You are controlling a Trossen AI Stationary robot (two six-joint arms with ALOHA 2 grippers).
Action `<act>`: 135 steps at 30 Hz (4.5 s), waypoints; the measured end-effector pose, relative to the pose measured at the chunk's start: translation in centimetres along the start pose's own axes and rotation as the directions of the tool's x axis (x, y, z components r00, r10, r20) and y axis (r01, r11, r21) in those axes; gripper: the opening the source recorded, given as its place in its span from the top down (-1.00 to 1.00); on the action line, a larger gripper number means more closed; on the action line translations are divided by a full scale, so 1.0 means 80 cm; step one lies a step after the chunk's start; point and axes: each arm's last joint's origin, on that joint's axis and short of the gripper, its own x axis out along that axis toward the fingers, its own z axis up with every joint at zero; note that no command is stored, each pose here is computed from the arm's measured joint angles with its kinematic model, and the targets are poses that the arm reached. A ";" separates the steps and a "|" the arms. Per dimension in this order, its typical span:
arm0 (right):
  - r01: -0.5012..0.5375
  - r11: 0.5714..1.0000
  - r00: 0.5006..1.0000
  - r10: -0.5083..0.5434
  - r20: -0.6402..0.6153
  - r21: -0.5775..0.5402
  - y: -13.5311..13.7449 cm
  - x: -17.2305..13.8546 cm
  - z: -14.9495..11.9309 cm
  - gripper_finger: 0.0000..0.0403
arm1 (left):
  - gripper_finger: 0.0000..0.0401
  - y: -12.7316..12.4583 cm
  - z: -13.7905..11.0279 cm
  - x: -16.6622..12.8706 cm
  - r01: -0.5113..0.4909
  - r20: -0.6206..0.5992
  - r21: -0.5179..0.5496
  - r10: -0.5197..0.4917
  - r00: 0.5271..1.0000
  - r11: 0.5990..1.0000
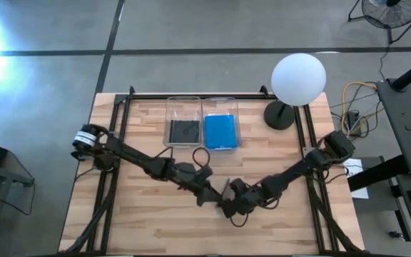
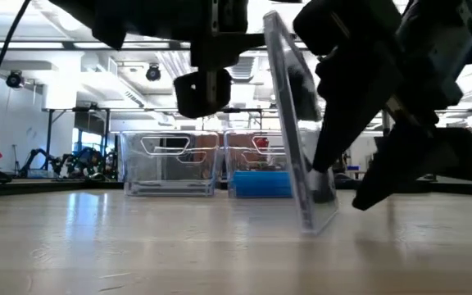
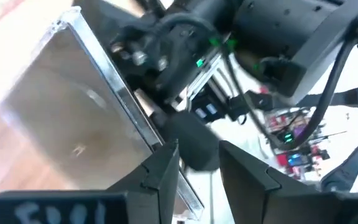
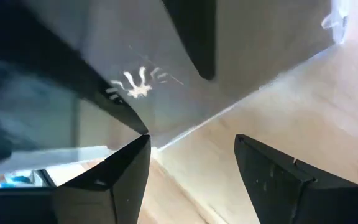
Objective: Pick & place jewel cases by type
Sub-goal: Put the black CD case into the left transparent bin
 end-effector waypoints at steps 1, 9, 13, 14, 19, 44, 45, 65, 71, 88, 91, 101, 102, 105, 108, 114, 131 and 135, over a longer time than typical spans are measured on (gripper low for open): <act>0.001 1.000 1.000 -0.001 -0.005 -0.004 0.000 -0.001 -0.002 -0.13 | 0.49 0.003 -0.003 0.000 -0.025 -0.019 -0.003 0.025 0.999 1.000; 0.006 0.999 0.999 -0.008 -0.037 -0.039 -0.004 -0.003 -0.014 -0.13 | 0.48 0.003 -0.007 0.000 -0.014 -0.035 0.022 0.015 0.999 1.000; 0.004 0.999 0.999 -0.005 -0.033 -0.044 -0.005 -0.003 -0.014 -0.13 | 0.48 0.000 -0.005 0.001 0.017 -0.013 0.024 -0.017 1.000 1.000; 0.004 0.999 0.999 -0.005 -0.032 -0.050 -0.005 -0.003 -0.014 -0.13 | 0.48 0.000 -0.005 0.001 0.018 -0.013 0.023 -0.018 1.000 1.000; 0.002 0.997 1.000 -0.004 -0.030 -0.079 -0.005 -0.003 -0.014 -0.13 | 0.48 -0.001 -0.006 0.001 0.024 -0.014 0.012 -0.024 1.000 1.000; -0.074 0.990 0.996 0.079 0.037 -0.119 0.003 -0.004 -0.023 -0.09 | 0.48 -0.009 -0.013 0.003 0.114 -0.062 0.244 -0.102 0.993 0.963; -0.079 0.990 0.996 0.084 0.037 -0.114 0.004 -0.004 -0.023 -0.08 | 0.48 -0.009 -0.014 0.003 0.119 -0.063 0.257 -0.107 0.992 0.959; -0.181 0.983 0.983 0.182 0.025 -0.023 0.018 -0.008 -0.025 0.04 | 0.48 0.015 -0.035 0.037 0.226 -0.089 0.494 -0.210 0.974 0.839; -0.176 0.984 0.983 0.175 0.054 0.030 0.017 -0.008 -0.023 0.04 | 0.48 0.020 -0.027 0.014 0.088 -0.088 0.524 -0.049 0.995 0.847; -0.194 0.975 0.978 0.183 0.102 0.110 0.062 0.033 0.000 -0.04 | 0.48 0.105 -0.042 -0.157 -0.779 -0.115 0.228 0.810 0.575 0.584; -0.161 0.956 0.985 0.141 0.098 0.244 0.074 0.057 -0.006 -0.13 | 0.48 0.111 -0.038 -0.162 -0.768 -0.118 0.224 0.799 0.589 0.600; -0.118 0.871 0.989 0.060 0.135 0.476 0.111 0.134 -0.007 -0.33 | 0.48 0.127 -0.057 -0.145 -0.665 -0.236 0.233 0.705 0.669 0.709; -0.096 0.870 0.990 0.035 0.133 0.483 0.114 0.134 -0.004 -0.33 | 0.48 0.128 -0.060 -0.145 -0.663 -0.240 0.238 0.704 0.668 0.710; -0.053 0.873 0.988 -0.024 0.152 0.486 0.116 0.133 0.003 -0.32 | 0.48 0.122 -0.069 -0.144 -0.647 -0.261 0.235 0.688 0.677 0.725; -0.042 0.873 0.984 -0.048 0.170 0.486 0.114 0.134 0.016 -0.29 | 0.48 0.115 -0.078 -0.140 -0.617 -0.299 0.205 0.649 0.700 0.760; -0.037 0.868 0.981 -0.063 0.184 0.495 0.109 0.137 0.030 -0.25 | 0.48 0.095 -0.104 -0.131 -0.557 -0.347 0.162 0.575 0.741 0.815; -0.061 0.996 0.942 0.034 0.334 0.072 0.152 0.066 0.048 -0.22 | 0.48 0.079 -0.142 -0.132 -0.553 -0.379 0.143 0.562 0.735 0.821; -0.058 0.997 0.941 0.040 0.337 0.042 0.154 0.061 0.051 -0.21 | 0.48 0.078 -0.144 -0.132 -0.562 -0.373 0.116 0.561 0.740 0.819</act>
